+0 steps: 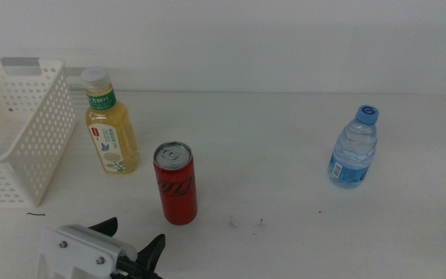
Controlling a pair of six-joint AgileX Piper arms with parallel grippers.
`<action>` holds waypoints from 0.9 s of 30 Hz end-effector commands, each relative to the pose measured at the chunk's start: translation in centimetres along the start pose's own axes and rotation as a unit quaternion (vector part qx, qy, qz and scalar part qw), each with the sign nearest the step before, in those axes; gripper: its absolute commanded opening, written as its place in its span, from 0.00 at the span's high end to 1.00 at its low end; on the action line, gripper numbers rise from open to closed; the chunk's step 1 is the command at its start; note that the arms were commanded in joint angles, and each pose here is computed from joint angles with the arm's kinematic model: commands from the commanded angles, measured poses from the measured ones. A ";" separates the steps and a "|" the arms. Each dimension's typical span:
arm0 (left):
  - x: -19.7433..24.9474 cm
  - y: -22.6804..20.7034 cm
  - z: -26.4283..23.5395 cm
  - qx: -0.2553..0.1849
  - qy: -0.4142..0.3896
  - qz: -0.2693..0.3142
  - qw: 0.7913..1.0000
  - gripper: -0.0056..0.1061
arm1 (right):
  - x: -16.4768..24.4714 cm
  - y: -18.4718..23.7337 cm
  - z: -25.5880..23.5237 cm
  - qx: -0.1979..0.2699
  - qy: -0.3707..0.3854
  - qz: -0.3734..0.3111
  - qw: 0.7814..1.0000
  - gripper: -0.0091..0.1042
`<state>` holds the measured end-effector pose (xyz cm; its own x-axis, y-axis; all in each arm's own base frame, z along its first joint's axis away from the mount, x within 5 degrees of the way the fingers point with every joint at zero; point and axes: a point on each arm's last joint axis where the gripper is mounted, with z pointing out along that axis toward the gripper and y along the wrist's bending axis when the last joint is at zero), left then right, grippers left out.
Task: Use arms to grab the bottles and put them into the dustbin to the left of the table.
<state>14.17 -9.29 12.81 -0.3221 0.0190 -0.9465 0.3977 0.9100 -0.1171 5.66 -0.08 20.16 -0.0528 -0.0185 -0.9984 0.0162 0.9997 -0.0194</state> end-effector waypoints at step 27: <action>-2.0 1.8 8.0 0.079 -0.030 -0.008 0.996 0.14 | 0.1 0.0 0.0 0.004 -0.002 -0.004 1.000 0.10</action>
<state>21.95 -10.82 12.05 -0.2847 0.0008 -0.9586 0.5247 0.8370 -0.1551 5.66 -0.08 20.16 -0.0528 -0.0185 -0.9984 0.0162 0.9997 -0.0194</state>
